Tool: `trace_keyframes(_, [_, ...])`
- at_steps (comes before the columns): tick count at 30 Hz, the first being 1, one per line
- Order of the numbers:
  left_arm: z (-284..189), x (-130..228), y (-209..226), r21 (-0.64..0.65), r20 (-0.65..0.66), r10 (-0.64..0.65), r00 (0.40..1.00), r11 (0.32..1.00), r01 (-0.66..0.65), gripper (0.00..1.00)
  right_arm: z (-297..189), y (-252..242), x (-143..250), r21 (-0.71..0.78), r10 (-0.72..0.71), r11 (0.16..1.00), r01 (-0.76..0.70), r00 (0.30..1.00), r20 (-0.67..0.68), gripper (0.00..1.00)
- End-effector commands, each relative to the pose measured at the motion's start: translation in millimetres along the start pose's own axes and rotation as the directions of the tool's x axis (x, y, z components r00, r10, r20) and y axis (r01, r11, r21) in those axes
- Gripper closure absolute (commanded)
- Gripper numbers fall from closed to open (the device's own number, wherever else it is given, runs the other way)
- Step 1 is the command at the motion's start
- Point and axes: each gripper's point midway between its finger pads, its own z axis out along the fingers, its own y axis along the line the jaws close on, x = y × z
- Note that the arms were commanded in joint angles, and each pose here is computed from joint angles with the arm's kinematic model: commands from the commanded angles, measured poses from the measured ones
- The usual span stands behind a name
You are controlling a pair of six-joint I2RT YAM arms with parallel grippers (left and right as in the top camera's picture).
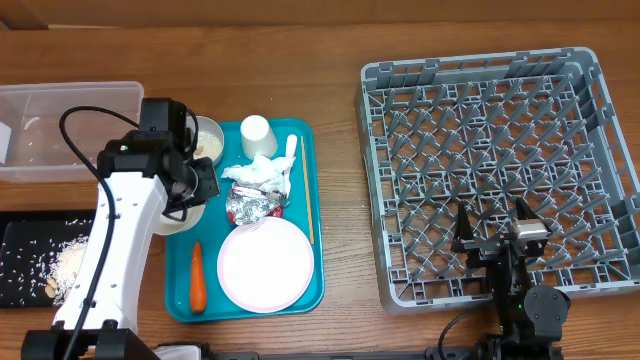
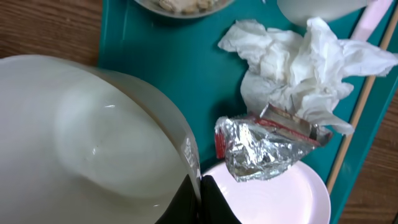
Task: Sort waste into correct bins and load items into the dishwasher rack
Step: 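Carry the empty bowl back and set it on the teal tray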
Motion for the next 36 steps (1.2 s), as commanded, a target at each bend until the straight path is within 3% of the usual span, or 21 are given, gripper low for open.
trace_keyframes(1, [-0.2, -3.2, 3.6, -0.033, 0.025, 0.0, 1.0, 0.999, 0.001, 0.96, 0.0, -0.3, 1.4, 0.0, -0.001, 1.0, 0.001, 1.0, 0.005, 0.0])
trace_keyframes(14, [26.1, -3.1, -12.1, -0.025, 0.047, 0.103, 0.994, 0.995, -0.102, 0.96, 0.0, -0.3, 1.6, 0.0, -0.001, 1.0, 0.001, 1.0, 0.005, 0.0])
trace_keyframes(36, [77.4, 4.4, -1.6, -0.105, -0.087, 0.103, 0.991, 0.988, -0.112, 0.96, 0.0, -0.3, 1.6, 0.0, -0.001, 1.0, 0.001, 1.0, 0.005, 0.0])
